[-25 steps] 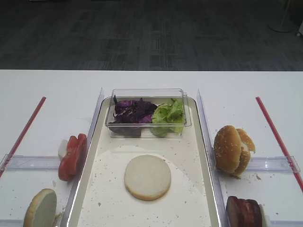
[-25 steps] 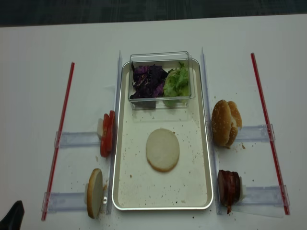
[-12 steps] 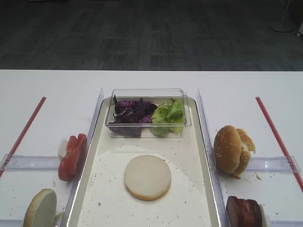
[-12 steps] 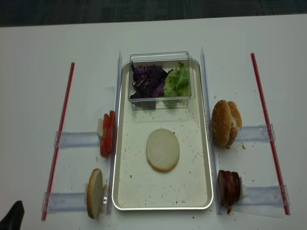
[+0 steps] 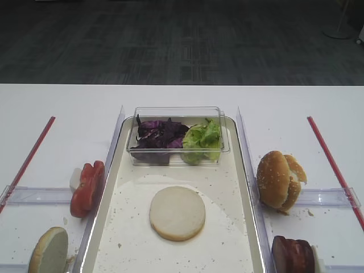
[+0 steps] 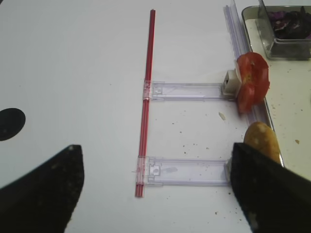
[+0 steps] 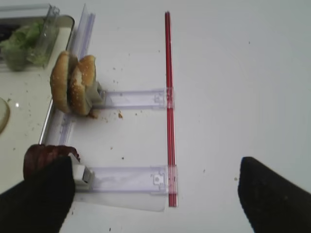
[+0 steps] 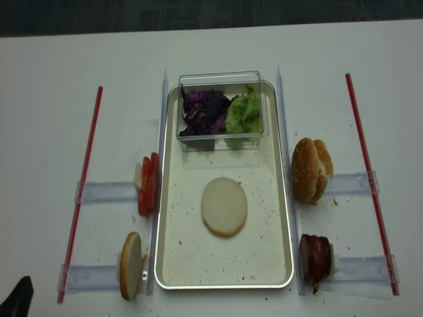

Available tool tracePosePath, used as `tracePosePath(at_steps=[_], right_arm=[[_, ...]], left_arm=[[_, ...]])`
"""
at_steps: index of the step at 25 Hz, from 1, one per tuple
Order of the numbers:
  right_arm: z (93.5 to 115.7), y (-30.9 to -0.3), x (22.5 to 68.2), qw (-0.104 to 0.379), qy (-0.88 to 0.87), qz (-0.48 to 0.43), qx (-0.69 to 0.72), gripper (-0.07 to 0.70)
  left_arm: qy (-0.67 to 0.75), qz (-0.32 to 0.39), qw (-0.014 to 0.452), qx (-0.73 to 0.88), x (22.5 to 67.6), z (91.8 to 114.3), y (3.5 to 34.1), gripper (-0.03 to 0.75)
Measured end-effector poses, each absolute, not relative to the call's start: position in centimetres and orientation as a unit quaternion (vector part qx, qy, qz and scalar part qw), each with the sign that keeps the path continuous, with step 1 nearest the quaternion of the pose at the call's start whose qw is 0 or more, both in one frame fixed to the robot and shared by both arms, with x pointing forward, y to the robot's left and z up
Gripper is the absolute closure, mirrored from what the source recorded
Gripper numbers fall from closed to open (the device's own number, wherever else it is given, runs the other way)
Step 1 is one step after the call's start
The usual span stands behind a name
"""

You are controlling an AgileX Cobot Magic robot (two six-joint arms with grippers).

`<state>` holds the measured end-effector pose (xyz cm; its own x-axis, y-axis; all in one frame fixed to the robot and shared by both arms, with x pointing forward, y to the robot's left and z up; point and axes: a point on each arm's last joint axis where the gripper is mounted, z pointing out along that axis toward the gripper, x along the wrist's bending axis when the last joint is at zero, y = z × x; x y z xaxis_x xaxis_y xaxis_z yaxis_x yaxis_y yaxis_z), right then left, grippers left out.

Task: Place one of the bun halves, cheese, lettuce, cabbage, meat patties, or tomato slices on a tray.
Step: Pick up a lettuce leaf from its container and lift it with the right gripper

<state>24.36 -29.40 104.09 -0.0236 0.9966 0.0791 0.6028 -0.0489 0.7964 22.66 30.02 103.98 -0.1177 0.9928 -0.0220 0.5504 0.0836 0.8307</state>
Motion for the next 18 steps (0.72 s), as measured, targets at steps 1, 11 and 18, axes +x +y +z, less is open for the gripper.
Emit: tracePosePath(at_steps=[1,11,18], right_arm=[[104.1,-29.4,24.9,0.275,0.633,0.332,0.644,-0.06],[101.9,-29.2,31.7,0.115,0.683,0.16,0.704,-0.06],[99.4,-29.2,34.8,0.034,0.691,0.072,0.718,-0.06]], left_arm=[[0.663,0.346,0.32,0.582,22.7,104.0,30.0,0.15],[0.663,0.346,0.32,0.582,22.7,104.0,30.0,0.15],[0.663,0.346,0.32,0.582,22.7,104.0,30.0,0.15]])
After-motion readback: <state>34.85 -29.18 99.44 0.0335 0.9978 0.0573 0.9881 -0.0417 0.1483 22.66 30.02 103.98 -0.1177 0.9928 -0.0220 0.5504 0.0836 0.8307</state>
